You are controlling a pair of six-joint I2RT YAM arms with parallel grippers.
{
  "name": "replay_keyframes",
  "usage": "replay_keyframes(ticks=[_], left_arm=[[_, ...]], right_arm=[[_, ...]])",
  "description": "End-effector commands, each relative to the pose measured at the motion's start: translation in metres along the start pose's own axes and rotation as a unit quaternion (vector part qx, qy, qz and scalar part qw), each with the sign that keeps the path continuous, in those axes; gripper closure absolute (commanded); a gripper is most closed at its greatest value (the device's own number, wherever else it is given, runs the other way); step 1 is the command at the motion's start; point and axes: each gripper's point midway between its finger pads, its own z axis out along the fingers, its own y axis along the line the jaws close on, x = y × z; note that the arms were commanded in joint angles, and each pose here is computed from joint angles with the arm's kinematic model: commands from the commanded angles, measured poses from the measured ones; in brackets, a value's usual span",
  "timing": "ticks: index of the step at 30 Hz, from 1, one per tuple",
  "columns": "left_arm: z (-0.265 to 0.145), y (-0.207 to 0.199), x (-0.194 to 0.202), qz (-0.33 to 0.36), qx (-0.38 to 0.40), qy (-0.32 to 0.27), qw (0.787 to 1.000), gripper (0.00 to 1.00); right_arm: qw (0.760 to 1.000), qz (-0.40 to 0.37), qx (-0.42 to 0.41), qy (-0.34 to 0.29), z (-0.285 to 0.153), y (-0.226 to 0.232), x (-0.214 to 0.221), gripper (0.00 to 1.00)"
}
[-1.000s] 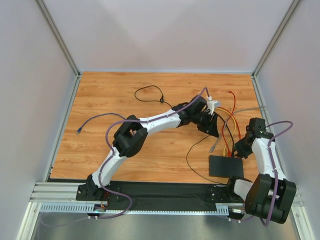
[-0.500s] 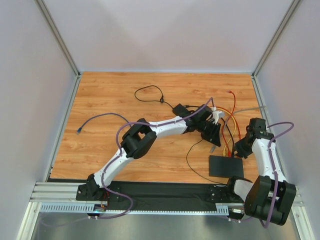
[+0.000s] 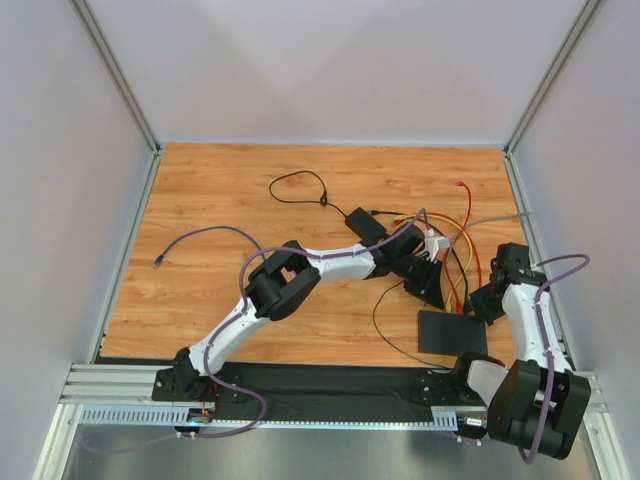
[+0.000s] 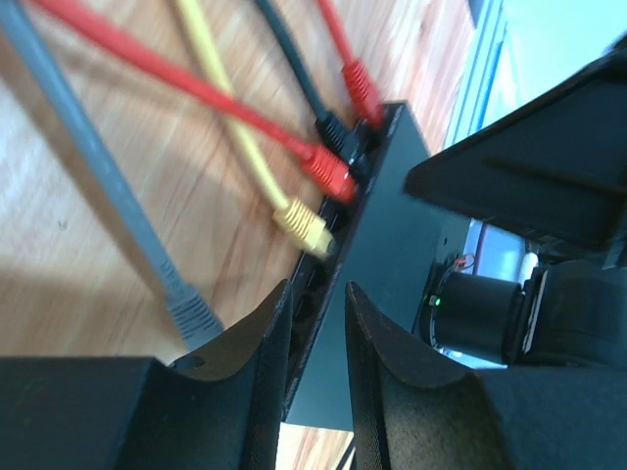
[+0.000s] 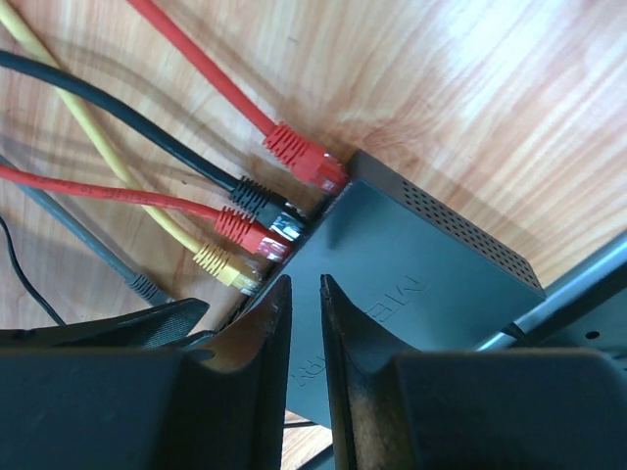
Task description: Pull the plug from the switch port
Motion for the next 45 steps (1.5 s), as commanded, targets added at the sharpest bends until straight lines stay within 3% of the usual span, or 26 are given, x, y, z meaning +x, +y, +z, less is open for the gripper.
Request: replay_keyframes(ticks=[1,7,14,24,35,45], left_arm=[[0.001,-0.021,-0.005,0.011,0.032,-0.012,0.999,0.65],[-0.008,-0.03,-0.008,0.012,0.031,-0.023,0.999,0.65],[-0.002,-0.029,-0.001,-0.033,0.026,-0.001,0.999,0.57],[0.015,-0.015,-0.01,-0.072,0.035,-0.026,0.996,0.67],[0.025,0.007,0.001,-0.109,0.008,-0.016,0.994,0.66],[0.031,0.005,0.003,-0.121,0.031,-0.022,0.992,0.65]], right_arm=[[0.999,0.027,0.023,-0.025,-0.005,-0.01,-0.006,0.8],[0.999,0.044,0.024,-0.022,-0.004,-0.012,-0.001,0.8],[0.999,0.048,0.024,0.001,0.008,-0.013,0.01,0.8],[0.999,0.043,0.027,0.0,0.014,-0.015,0.01,0.82],[0.999,0.04,0.023,0.001,0.015,-0.01,0.007,0.82],[0.999,0.038,0.02,-0.002,0.014,-0.007,0.004,0.83]])
